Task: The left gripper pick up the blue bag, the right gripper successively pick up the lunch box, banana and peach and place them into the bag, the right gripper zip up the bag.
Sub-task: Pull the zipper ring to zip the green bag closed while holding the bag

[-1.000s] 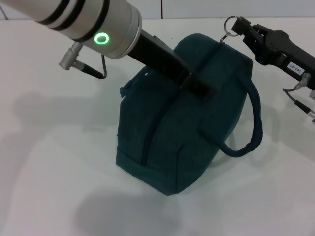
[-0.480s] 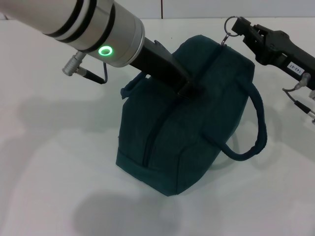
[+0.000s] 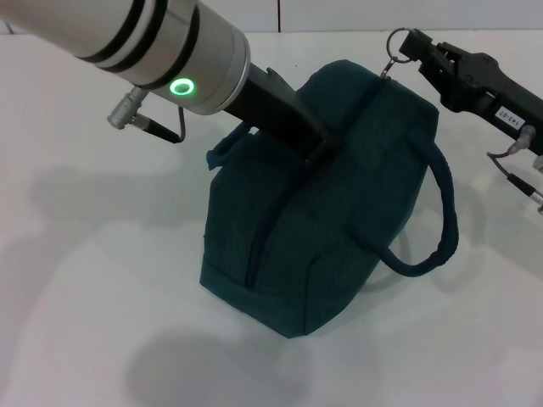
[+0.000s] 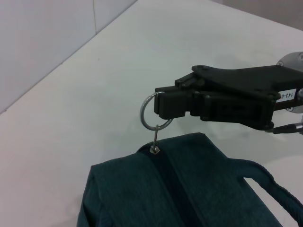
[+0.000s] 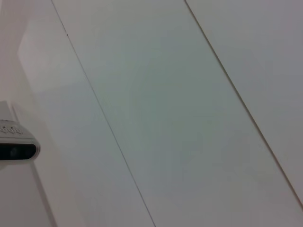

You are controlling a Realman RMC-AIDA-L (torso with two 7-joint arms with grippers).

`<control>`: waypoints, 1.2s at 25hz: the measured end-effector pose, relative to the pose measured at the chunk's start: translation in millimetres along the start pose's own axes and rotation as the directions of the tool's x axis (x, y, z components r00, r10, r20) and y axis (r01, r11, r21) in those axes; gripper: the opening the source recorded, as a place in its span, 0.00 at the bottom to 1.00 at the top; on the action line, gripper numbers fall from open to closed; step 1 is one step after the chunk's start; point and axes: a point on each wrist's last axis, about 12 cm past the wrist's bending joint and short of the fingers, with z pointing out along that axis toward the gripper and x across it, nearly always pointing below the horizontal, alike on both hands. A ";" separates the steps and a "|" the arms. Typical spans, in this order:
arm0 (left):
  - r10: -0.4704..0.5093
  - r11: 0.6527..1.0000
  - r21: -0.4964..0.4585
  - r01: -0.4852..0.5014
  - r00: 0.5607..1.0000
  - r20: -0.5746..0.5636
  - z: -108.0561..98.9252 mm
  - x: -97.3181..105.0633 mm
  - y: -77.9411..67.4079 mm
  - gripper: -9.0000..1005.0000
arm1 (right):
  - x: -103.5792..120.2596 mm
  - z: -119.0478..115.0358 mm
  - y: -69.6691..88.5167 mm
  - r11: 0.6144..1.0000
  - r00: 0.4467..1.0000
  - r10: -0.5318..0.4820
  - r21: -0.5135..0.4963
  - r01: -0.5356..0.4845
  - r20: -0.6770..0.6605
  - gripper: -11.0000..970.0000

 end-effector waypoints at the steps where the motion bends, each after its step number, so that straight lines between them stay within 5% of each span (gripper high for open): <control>1: 0.001 1.000 -0.001 -0.001 1.000 0.000 -0.2 0.2 0.1 0.15 | 0.0 -0.1 0.0 1.000 1.000 0.000 0.000 0.000 0.000 0.02; 7: -0.048 0.999 0.015 0.047 0.997 0.063 -12.6 -3.0 7.3 0.14 | 0.9 -2.1 -0.1 1.000 1.000 0.003 0.005 -0.003 -0.001 0.02; 14: -0.190 0.981 0.061 0.182 0.961 0.199 -51.1 0.3 36.6 0.20 | 0.9 -2.6 0.3 1.000 1.000 0.005 0.003 -0.005 0.001 0.02; 22: -0.266 0.964 0.050 0.261 0.953 0.144 -46.2 6.3 59.2 0.27 | 0.7 -3.3 0.6 1.000 1.000 0.014 0.000 -0.014 0.004 0.02; 27: -0.328 0.941 0.109 0.320 0.942 0.075 -38.6 11.6 69.4 0.51 | 0.7 -3.4 0.8 1.000 1.000 0.017 -0.001 -0.017 0.005 0.03; 29: -0.348 0.933 0.120 0.339 0.935 0.064 -37.1 14.2 72.8 0.74 | 0.6 -3.4 0.8 1.000 1.000 0.017 -0.001 -0.017 0.005 0.03; 30: -0.348 0.933 0.120 0.339 0.935 0.064 -37.1 14.2 72.8 0.77 | 0.6 -3.4 0.8 1.000 1.000 0.017 -0.001 -0.017 0.005 0.03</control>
